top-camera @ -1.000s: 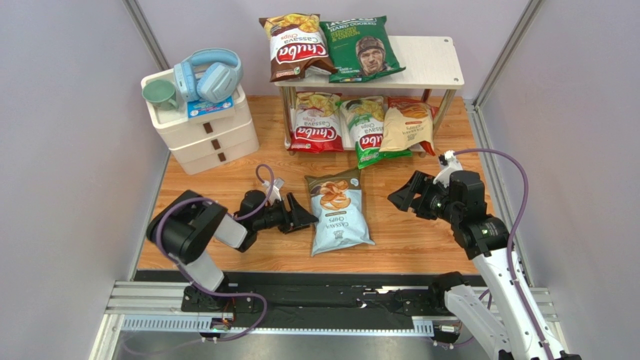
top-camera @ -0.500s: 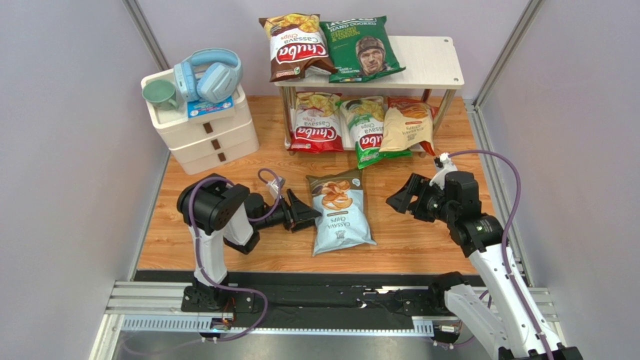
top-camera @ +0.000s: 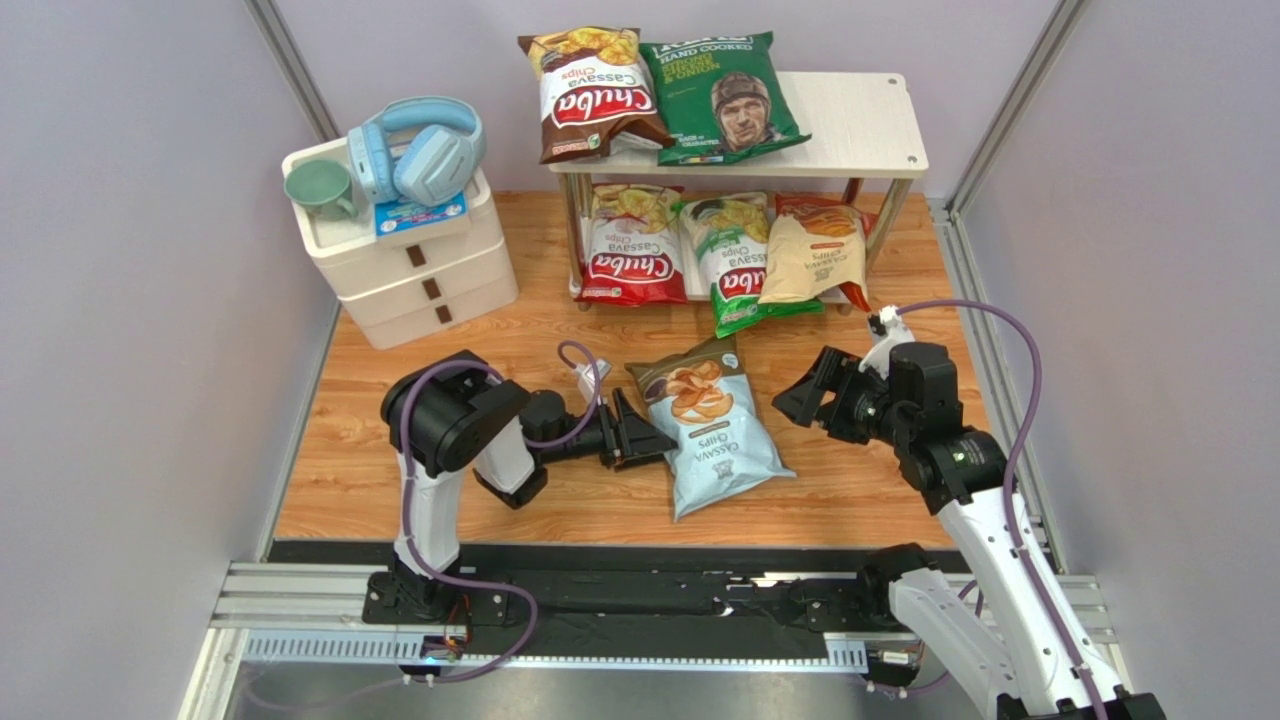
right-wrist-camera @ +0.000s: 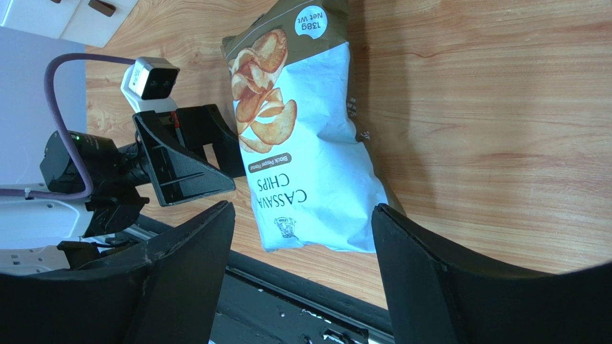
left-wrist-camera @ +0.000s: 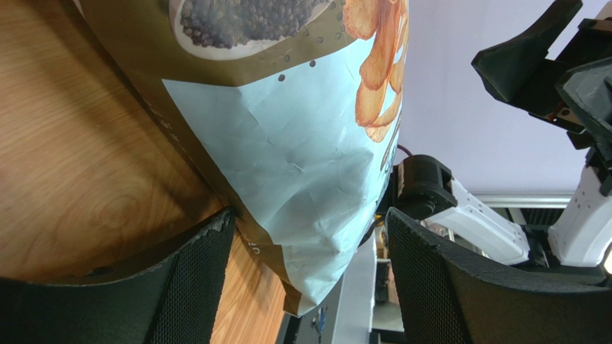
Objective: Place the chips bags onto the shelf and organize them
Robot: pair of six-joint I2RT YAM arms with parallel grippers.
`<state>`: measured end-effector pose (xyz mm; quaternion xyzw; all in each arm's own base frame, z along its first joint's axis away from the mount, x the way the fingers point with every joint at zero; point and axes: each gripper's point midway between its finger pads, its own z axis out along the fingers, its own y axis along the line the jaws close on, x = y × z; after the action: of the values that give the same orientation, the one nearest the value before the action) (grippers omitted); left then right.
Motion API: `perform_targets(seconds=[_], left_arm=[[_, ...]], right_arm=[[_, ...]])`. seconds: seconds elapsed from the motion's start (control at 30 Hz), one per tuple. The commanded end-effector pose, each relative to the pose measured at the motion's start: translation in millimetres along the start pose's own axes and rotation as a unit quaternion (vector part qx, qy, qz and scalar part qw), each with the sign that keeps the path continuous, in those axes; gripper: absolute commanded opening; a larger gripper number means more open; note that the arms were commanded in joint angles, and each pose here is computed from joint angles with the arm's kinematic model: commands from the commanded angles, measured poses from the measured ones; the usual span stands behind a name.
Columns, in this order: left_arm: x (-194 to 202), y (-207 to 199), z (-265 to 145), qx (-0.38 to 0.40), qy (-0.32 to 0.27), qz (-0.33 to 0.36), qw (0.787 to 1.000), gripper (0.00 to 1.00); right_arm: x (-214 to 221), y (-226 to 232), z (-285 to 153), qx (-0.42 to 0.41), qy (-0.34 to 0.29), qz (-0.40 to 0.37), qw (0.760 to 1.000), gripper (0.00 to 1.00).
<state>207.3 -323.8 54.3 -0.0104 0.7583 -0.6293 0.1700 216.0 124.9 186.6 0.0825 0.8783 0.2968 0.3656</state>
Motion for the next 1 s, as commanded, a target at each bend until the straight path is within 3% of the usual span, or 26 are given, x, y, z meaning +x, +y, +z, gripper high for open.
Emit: perform_targets(seconds=[0.0,0.3,0.73,0.97], left_arm=[[21,43,6,-0.076,0.027,0.008,0.997,0.82],[31,55,24,-0.093,0.043,0.012,0.995,0.8],[36,62,0,-0.18,0.031,0.028,0.983,0.82],[37,56,22,-0.17,0.054,0.044,0.983,0.83]], right_arm=[[-9,9,-2,-0.018,-0.019,-0.013,1.0,0.76],[18,-5,19,-0.017,0.015,0.001,1.0,0.71],[49,-31,68,0.062,0.072,-0.015,0.995,0.64],[71,-39,85,0.084,0.114,-0.006,0.99,0.61]])
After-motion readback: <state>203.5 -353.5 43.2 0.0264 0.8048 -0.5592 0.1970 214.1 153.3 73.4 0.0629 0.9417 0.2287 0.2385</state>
